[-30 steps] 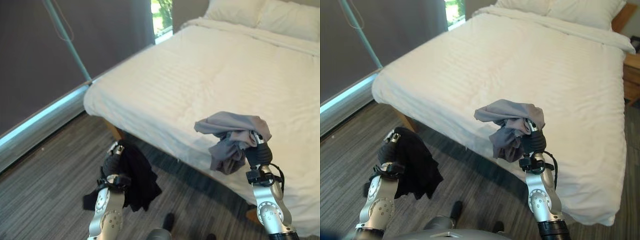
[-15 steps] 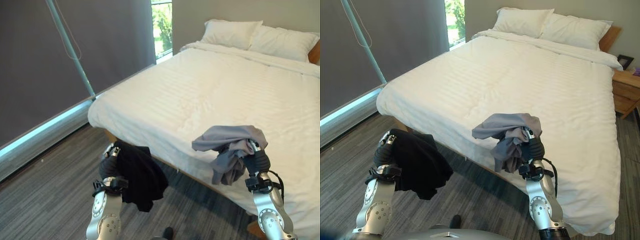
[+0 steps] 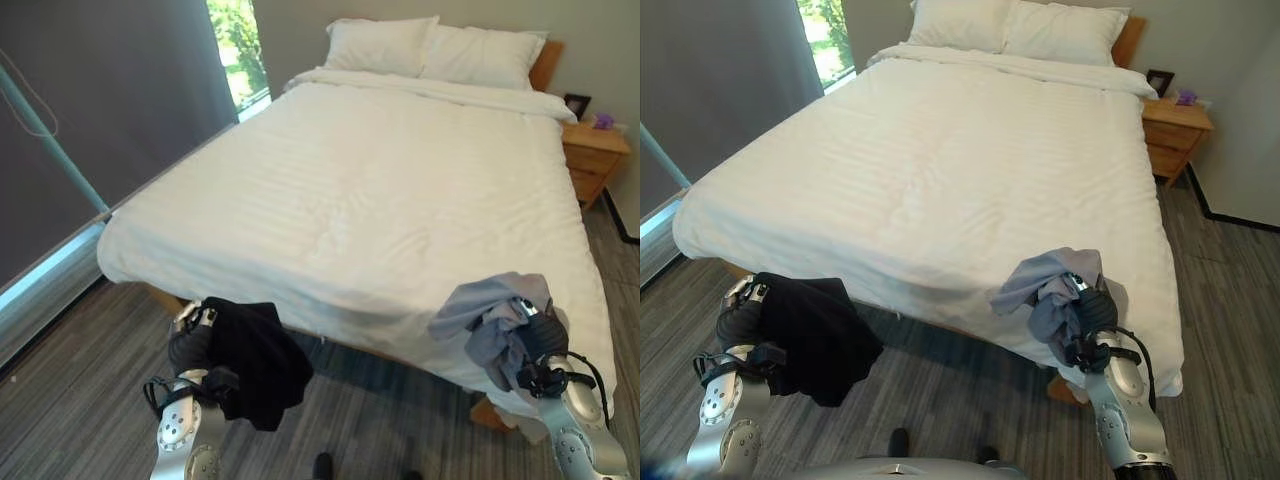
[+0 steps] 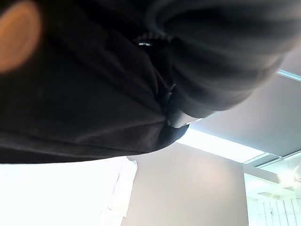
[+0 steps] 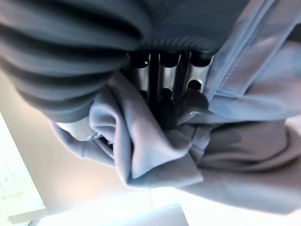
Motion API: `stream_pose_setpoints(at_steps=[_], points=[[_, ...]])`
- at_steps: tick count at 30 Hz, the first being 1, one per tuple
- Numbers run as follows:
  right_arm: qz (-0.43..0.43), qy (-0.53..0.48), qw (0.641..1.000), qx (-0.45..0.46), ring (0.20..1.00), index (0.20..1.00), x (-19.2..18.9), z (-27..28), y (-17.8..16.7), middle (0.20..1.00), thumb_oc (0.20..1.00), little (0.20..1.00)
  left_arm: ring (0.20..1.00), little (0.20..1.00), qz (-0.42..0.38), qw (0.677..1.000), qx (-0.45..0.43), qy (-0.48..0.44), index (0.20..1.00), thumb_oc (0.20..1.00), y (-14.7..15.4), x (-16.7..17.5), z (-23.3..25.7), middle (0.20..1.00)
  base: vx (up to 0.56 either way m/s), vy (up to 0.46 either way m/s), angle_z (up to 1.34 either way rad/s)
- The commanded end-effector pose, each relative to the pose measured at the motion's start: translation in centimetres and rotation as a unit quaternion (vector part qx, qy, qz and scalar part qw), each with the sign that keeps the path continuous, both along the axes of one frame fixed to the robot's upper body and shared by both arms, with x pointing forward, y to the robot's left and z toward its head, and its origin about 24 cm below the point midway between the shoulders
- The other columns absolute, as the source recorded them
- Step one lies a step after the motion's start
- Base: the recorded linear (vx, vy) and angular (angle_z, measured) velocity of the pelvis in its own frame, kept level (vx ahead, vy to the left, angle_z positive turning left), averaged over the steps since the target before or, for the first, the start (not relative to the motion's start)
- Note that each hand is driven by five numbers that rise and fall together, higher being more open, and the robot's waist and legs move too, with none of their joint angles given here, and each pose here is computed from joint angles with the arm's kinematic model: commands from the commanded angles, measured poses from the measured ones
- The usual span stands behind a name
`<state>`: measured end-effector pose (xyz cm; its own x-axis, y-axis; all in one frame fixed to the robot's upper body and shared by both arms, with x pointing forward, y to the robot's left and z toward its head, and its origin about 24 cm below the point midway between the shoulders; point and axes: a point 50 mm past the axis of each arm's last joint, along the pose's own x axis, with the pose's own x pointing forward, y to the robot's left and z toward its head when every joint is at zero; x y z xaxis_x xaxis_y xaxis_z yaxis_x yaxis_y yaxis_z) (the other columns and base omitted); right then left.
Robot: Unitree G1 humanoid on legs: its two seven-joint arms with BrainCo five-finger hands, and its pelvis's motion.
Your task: Pick up bed clothes into laundry basket.
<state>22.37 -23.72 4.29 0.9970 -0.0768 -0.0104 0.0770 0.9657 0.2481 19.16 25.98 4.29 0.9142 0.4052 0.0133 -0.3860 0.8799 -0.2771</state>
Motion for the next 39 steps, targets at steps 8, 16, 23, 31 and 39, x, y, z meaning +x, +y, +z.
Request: stream_pose_setpoints(at_steps=[8,16,23,31,39], points=[[-0.077,-0.141,0.987,-0.013,0.200,0.200,1.0,5.4,-3.0,0.200,0.200,0.200,0.200,0.200,0.043,0.973,0.113,-0.198,0.200,0.200,2.4,1.9,9.1,0.200,-0.10,0.212,-1.46],[-0.112,-0.111,0.987,-0.016,0.200,0.200,-0.9,3.4,-3.2,0.200,0.200,0.200,0.200,0.200,0.072,0.962,0.191,-0.180,0.200,0.200,4.4,0.5,10.2,0.200,-0.32,0.204,-1.77],[-0.163,-0.197,0.965,-0.053,0.200,0.200,1.2,7.6,-4.0,0.200,0.200,0.200,0.200,0.200,0.137,0.953,0.199,-0.181,0.200,0.200,6.1,-1.6,10.6,0.200,-0.21,0.019,-1.62],[-0.157,-0.182,0.969,-0.051,0.200,0.200,0.0,7.1,-4.7,0.200,0.200,0.200,0.200,0.200,0.098,0.963,0.162,-0.189,0.200,0.200,5.1,-0.4,10.0,0.200,-0.03,-0.200,-0.74],[-0.129,-0.183,0.974,-0.031,0.200,0.200,0.7,6.9,-3.7,0.200,0.200,0.200,0.200,0.200,0.037,0.972,0.128,-0.194,0.200,0.200,2.8,1.9,9.4,0.200,0.00,-0.092,-0.70]])
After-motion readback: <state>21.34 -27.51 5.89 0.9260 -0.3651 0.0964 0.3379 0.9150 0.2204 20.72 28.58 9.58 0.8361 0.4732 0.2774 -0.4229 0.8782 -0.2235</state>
